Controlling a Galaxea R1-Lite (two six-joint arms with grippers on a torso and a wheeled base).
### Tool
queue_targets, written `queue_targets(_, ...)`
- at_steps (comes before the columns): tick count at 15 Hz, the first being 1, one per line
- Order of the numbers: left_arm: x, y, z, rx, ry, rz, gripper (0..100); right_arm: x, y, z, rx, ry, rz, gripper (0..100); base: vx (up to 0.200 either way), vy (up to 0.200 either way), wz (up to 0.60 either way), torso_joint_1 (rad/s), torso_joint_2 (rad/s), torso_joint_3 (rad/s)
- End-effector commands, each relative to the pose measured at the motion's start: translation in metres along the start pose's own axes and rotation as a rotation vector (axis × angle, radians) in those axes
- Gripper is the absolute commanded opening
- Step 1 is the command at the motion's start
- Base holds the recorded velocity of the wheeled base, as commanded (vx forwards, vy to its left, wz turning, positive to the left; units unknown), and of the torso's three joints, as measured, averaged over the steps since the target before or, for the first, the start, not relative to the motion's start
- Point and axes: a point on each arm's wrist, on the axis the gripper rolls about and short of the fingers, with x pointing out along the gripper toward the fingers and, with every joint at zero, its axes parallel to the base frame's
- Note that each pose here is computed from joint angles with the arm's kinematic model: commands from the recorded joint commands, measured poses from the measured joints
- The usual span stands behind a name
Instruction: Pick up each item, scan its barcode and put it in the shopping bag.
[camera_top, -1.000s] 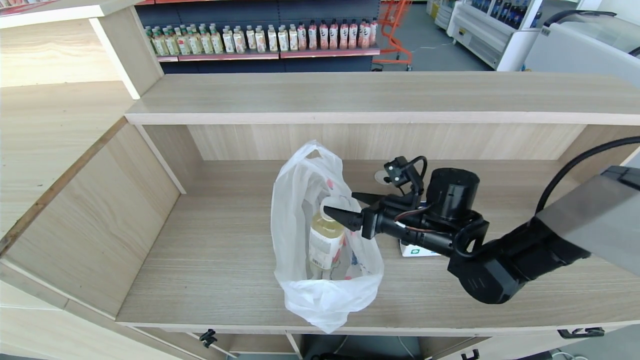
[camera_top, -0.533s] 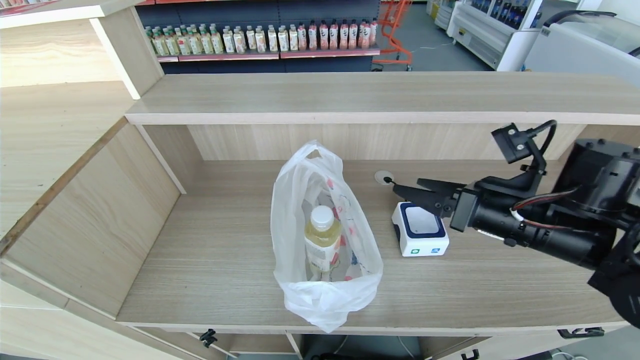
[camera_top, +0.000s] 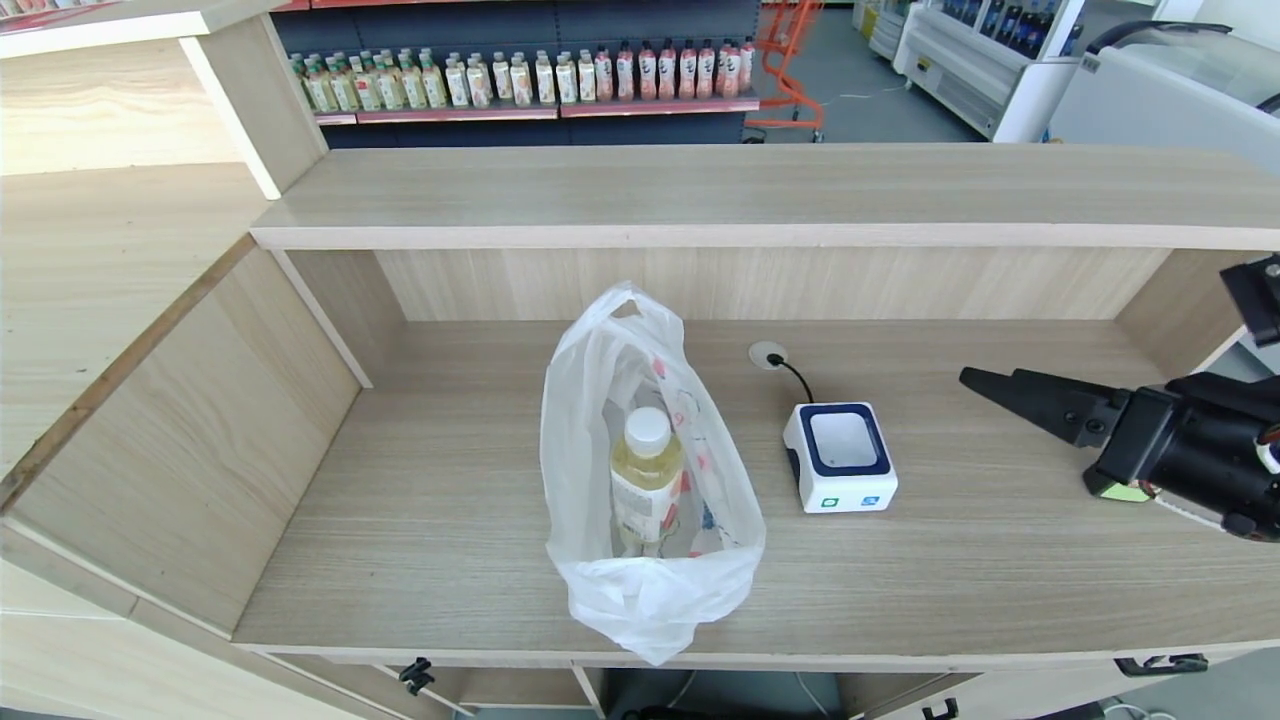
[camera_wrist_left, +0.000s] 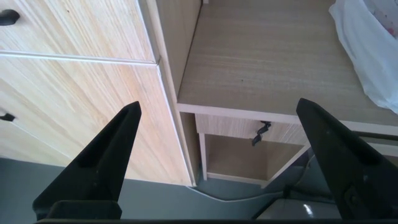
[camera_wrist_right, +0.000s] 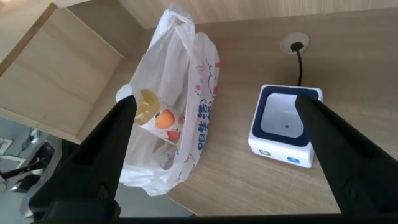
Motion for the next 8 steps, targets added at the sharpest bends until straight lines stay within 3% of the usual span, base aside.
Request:
queue_targets(1, 0.000, 0.000, 0.000, -0.002, 0.000, 0.001, 100, -0.008, 0.000, -0.003, 0.001, -0.001, -0.016, 100, 0.000, 0.000, 0.00, 0.000, 0.00, 0.000)
queue_targets(5, 0.000, 0.000, 0.000, 0.000, 0.000, 0.001, 100, -0.010, -0.012, -0.007, 0.007, 0.012, -0.077, 100, -0.200, 0.000, 0.00, 0.008, 0.00, 0.004)
queue_targets(8, 0.000, 0.000, 0.000, 0.000, 0.000, 0.001, 100, -0.014, -0.021, -0.011, -0.002, 0.021, -0.122, 100, 0.000, 0.000, 0.00, 0.000, 0.00, 0.000)
